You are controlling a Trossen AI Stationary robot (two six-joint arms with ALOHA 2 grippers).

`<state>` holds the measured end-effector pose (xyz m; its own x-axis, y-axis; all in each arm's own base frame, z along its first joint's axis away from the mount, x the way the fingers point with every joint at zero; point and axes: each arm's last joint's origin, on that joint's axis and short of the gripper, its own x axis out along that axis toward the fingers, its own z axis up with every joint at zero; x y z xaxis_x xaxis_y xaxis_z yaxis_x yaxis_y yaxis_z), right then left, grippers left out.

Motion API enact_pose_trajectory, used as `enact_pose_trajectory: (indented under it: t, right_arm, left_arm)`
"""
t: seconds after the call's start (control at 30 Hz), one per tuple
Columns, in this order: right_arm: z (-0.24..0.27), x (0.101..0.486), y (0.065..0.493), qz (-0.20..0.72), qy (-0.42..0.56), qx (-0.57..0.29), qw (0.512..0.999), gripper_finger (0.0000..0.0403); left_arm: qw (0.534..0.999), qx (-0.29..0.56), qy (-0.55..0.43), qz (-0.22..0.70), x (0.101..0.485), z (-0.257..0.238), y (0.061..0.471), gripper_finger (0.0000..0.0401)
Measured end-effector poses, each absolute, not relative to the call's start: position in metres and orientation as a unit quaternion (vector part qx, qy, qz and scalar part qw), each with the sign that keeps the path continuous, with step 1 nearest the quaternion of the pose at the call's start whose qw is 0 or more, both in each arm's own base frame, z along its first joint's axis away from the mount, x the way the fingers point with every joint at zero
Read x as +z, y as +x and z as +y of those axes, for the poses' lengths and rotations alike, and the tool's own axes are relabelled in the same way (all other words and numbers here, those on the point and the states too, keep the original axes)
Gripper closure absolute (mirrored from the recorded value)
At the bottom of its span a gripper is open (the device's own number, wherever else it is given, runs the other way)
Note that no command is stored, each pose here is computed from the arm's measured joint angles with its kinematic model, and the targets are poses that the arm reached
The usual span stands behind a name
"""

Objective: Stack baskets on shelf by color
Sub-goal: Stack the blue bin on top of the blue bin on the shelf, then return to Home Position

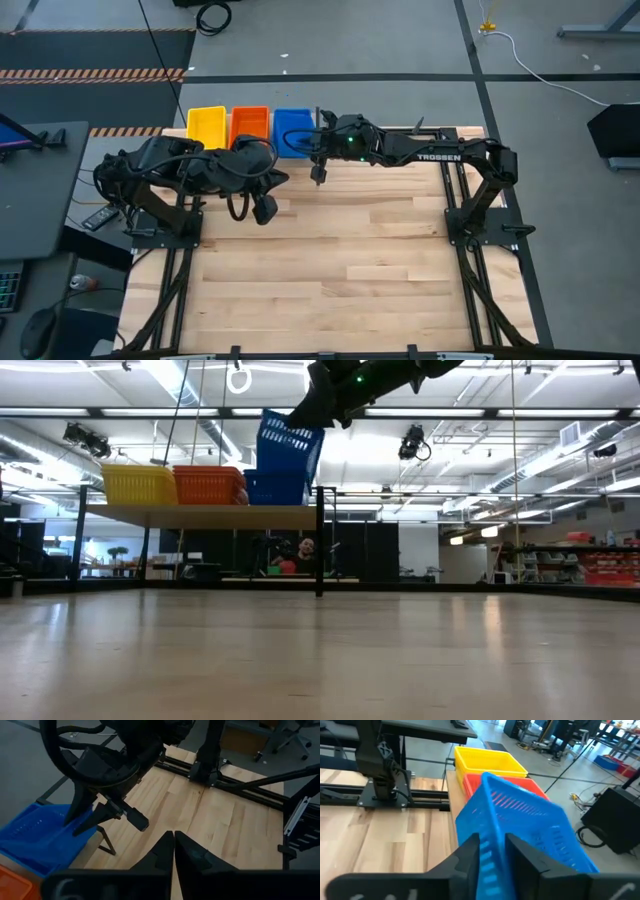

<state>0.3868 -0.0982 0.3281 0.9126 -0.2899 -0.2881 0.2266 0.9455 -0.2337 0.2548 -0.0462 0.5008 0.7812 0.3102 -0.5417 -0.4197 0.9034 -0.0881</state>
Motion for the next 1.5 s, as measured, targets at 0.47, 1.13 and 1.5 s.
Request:
enact_pose_trajectory:
  t: [0.47,1.13,1.5]
  right_arm:
    - [-0.100,0.328,0.386,0.165,-0.102,-0.157,0.968,0.0281]
    - [-0.111,0.324,0.382,0.188,-0.101,-0.166,0.963,0.0314]
    - [-0.120,0.320,0.377,0.212,-0.086,-0.176,0.958,0.0305]
  left_arm:
    - [0.939,0.189,-0.110,0.267,0.501,-0.051,0.254,0.0386]
    - [0.938,0.192,-0.119,0.265,0.501,-0.051,0.254,0.0384]
    - [0.938,0.191,-0.118,0.265,0.501,-0.051,0.254,0.0387]
